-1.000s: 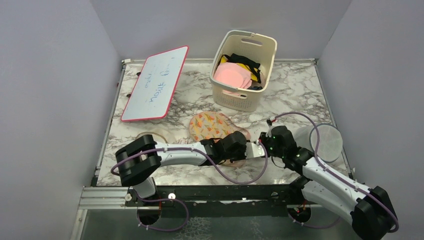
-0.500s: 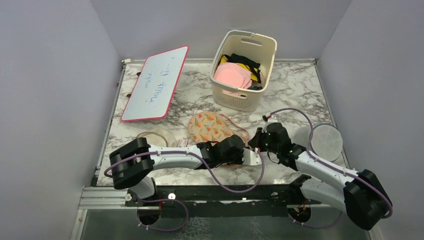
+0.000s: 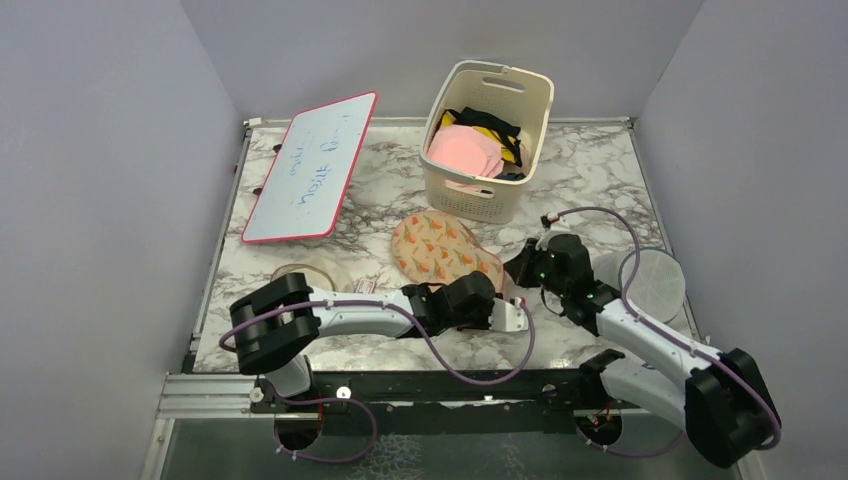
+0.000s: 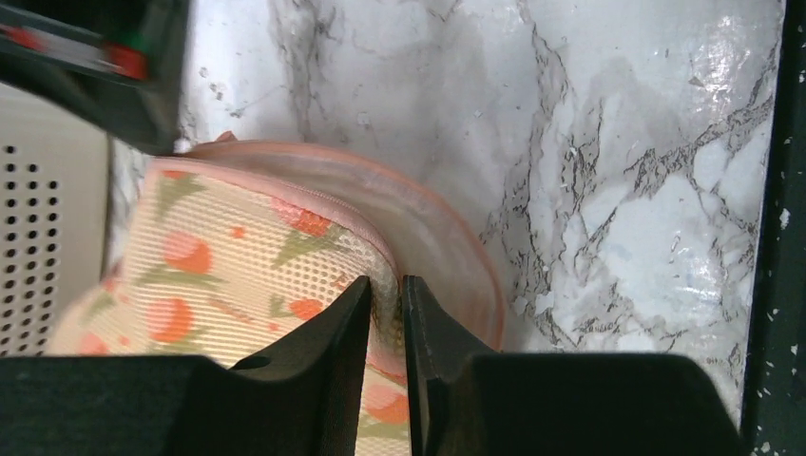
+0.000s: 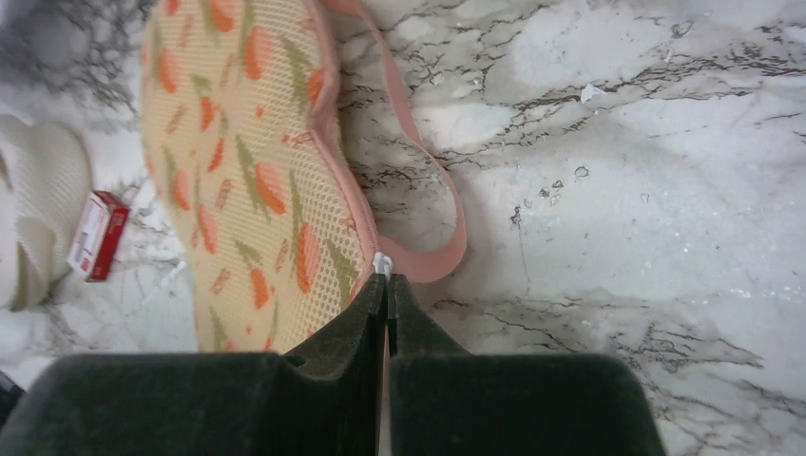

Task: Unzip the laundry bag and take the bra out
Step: Unzip the laundry bag at the center of the board.

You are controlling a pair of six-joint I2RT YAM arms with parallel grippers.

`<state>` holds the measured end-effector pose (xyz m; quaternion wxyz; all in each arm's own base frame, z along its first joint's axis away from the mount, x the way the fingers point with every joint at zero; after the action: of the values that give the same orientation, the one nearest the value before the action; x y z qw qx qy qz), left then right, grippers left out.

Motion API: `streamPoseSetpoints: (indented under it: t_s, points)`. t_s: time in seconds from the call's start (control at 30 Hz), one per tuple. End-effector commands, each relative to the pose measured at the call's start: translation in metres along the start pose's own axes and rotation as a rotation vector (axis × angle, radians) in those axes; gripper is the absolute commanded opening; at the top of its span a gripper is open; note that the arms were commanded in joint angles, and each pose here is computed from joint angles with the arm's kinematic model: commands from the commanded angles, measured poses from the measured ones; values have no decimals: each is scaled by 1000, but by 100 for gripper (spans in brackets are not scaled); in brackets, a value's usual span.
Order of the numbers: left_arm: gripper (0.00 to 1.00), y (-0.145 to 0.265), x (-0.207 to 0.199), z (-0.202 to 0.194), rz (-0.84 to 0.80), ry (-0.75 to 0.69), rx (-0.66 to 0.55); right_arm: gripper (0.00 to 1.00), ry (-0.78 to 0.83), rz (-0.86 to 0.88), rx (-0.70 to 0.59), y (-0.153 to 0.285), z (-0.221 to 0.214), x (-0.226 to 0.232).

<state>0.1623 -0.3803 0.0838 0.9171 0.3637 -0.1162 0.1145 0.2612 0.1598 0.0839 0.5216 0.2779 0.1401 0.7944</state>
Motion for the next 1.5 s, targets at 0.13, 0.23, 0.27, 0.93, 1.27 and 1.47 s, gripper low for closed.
streamPoseSetpoints:
  t_s: [0.13, 0.23, 0.27, 0.93, 1.27, 1.47]
  points:
    - [8, -11, 23, -23, 48, 152, 132, 1, -100, 77, 64, 41, -11, 16]
    - [8, -6, 42, -30, 87, 186, 159, 1, -91, 98, 101, 52, -24, 17]
    - [8, -3, 44, -29, 84, 191, 156, 1, -90, 110, 112, 54, -27, 18]
    - [90, 33, 7, 22, -147, 225, -153, 1, -111, 313, 198, 57, -36, 58]
    - [60, 9, 19, 9, -35, 179, -30, 1, -96, 334, 222, 59, -45, 64]
    - [29, 20, 22, 11, -19, 125, -48, 1, -66, 286, 215, 53, -48, 54]
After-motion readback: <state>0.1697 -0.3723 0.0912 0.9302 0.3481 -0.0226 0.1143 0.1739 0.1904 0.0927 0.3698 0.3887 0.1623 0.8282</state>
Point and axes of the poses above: each gripper's point midway between its finger pads, its own y axis back along the fingers, its own x axis along the line the jaws close on, z = x × y, the point moved 1 cm from there along y, back along the fingers, and after that the axes turned 9 degrees about y, right-handed, at the moved point
